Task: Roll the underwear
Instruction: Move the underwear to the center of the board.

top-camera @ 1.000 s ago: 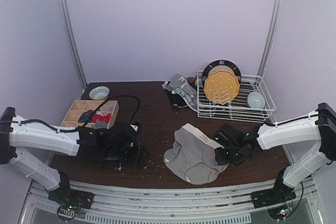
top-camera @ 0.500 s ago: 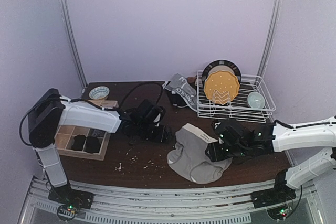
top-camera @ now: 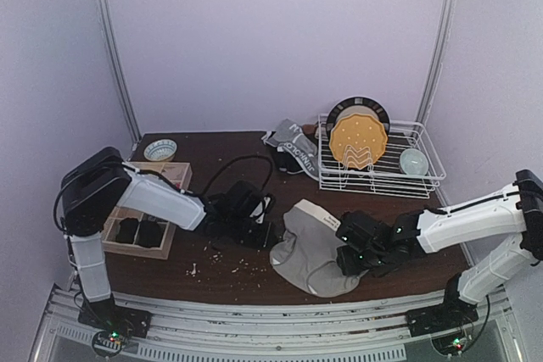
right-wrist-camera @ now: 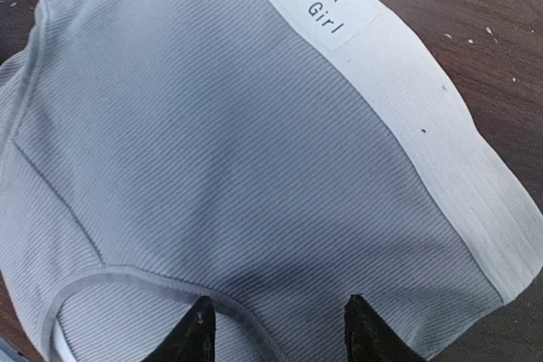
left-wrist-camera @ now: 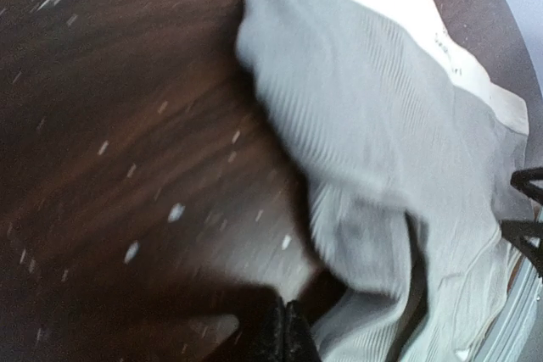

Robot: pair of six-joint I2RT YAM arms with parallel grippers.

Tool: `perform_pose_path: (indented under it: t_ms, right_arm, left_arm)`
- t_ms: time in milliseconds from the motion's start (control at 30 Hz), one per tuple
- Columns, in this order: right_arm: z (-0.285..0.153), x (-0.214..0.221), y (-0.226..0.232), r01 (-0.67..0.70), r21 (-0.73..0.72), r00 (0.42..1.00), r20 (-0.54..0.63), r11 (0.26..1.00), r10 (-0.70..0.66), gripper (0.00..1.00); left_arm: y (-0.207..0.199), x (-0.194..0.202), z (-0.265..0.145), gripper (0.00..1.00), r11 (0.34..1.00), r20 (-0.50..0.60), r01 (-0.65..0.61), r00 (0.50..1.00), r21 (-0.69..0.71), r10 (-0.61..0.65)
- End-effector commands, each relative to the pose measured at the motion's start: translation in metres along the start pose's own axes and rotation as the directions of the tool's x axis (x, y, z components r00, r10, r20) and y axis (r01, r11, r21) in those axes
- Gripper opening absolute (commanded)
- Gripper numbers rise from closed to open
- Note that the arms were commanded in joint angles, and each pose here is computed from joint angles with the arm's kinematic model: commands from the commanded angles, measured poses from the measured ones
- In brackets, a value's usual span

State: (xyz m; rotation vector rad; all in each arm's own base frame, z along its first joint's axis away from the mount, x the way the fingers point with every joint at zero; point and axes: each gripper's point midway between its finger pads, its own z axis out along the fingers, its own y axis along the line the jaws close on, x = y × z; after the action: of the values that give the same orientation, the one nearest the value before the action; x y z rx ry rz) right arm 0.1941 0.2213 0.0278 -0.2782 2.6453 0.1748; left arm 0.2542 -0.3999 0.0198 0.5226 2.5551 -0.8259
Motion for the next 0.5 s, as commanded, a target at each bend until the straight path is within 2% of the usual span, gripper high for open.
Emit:
perform_pose_path:
  t_ms: [0,100,233,400,433,467]
  right_arm:
    - [0.012,-0.011,0.013,0.052,0.002,0.999,-0.012,0.999,-0.052,0.48]
    - [0.027,-0.014,0.031,0.111,-0.012,0.992,-0.059,0.994,-0.112,0.44]
    - [0.04,-0.034,0.047,0.162,0.004,0.985,-0.067,0.987,-0.162,0.43]
    - [0.03,-0.069,0.023,0.087,0.071,0.996,0.006,0.994,-0.088,0.46]
    - [0.021,-0.075,0.029,0.098,0.044,0.994,0.033,0.994,-0.1,0.5]
    - [0.012,-0.08,0.038,0.112,0.012,0.992,0.061,0.994,-0.113,0.53]
  left_arm:
    - [0.032,0.023,-0.04,0.0,0.991,0.088,0.083,0.993,-0.105,-0.074]
    - [0.041,0.046,-0.066,0.0,0.98,0.138,0.107,0.987,-0.168,-0.084]
    - [0.04,0.072,-0.096,0.0,0.961,0.187,0.12,0.98,-0.25,-0.074]
    - [0.053,0.076,-0.128,0.0,0.946,0.261,0.164,0.961,-0.278,-0.09]
    - [0.055,0.075,-0.135,0.03,0.944,0.271,0.161,0.959,-0.287,-0.081]
    - [0.054,0.071,-0.143,0.11,0.944,0.287,0.159,0.955,-0.288,-0.074]
